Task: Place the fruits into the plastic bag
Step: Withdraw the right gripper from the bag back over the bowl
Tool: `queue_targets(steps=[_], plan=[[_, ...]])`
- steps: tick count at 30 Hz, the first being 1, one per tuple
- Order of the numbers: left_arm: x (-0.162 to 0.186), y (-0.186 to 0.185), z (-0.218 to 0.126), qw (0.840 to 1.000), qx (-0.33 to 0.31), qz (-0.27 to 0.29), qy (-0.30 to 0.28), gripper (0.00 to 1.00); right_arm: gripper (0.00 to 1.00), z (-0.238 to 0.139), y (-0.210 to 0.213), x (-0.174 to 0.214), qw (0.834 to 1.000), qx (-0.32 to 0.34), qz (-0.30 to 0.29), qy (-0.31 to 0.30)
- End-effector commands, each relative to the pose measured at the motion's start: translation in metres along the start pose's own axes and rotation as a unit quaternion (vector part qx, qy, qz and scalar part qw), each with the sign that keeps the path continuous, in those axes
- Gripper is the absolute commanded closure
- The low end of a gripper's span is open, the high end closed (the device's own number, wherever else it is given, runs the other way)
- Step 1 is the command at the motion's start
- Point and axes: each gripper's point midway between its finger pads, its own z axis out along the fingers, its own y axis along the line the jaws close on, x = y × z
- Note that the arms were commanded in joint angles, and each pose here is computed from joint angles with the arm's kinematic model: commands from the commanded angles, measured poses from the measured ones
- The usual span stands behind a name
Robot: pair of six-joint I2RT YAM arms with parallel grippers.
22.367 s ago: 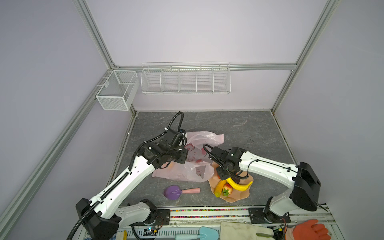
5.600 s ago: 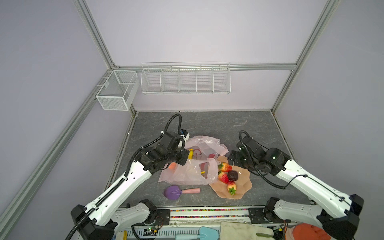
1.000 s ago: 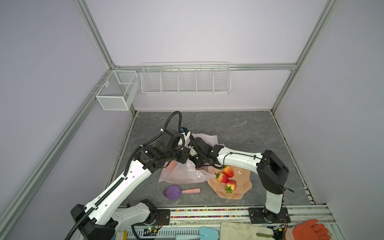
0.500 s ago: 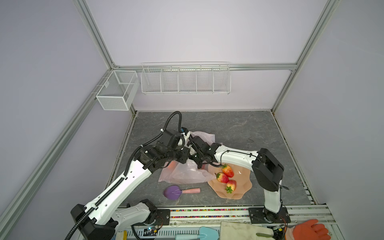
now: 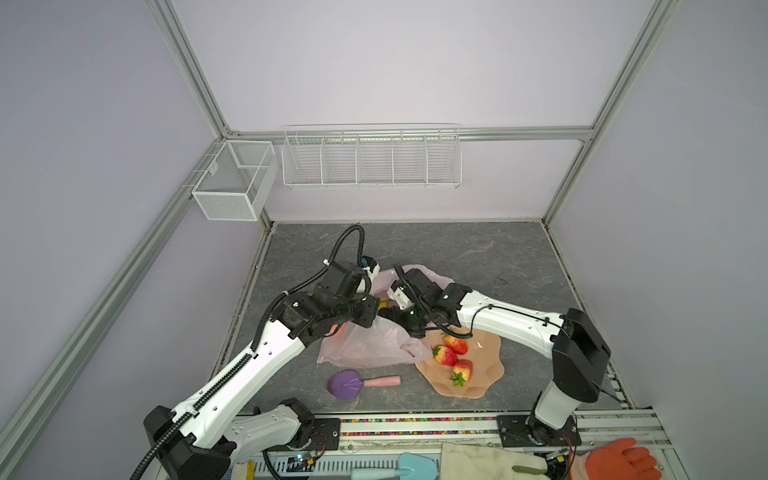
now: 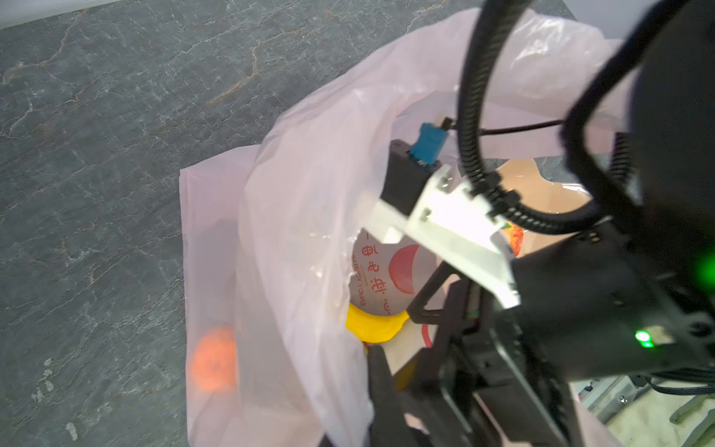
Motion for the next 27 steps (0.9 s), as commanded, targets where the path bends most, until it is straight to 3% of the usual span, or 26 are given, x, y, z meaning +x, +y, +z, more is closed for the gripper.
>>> queue_targets(steps=[1, 14, 27], plan=[[0.008, 0.005, 0.005, 1.000, -0.010, 0.000, 0.016, 1.00, 0.03, -0.018, -0.018, 0.006, 0.999, 0.037, -0.004, -0.016], [0.008, -0.001, 0.007, 1.000, 0.005, 0.005, 0.017, 1.00, 0.00, -0.081, -0.042, -0.014, 0.981, 0.129, -0.031, -0.139], [0.009, -0.004, 0.005, 1.000, 0.014, 0.006, 0.016, 1.00, 0.02, -0.117, -0.053, -0.049, 0.958, 0.168, -0.003, -0.230]])
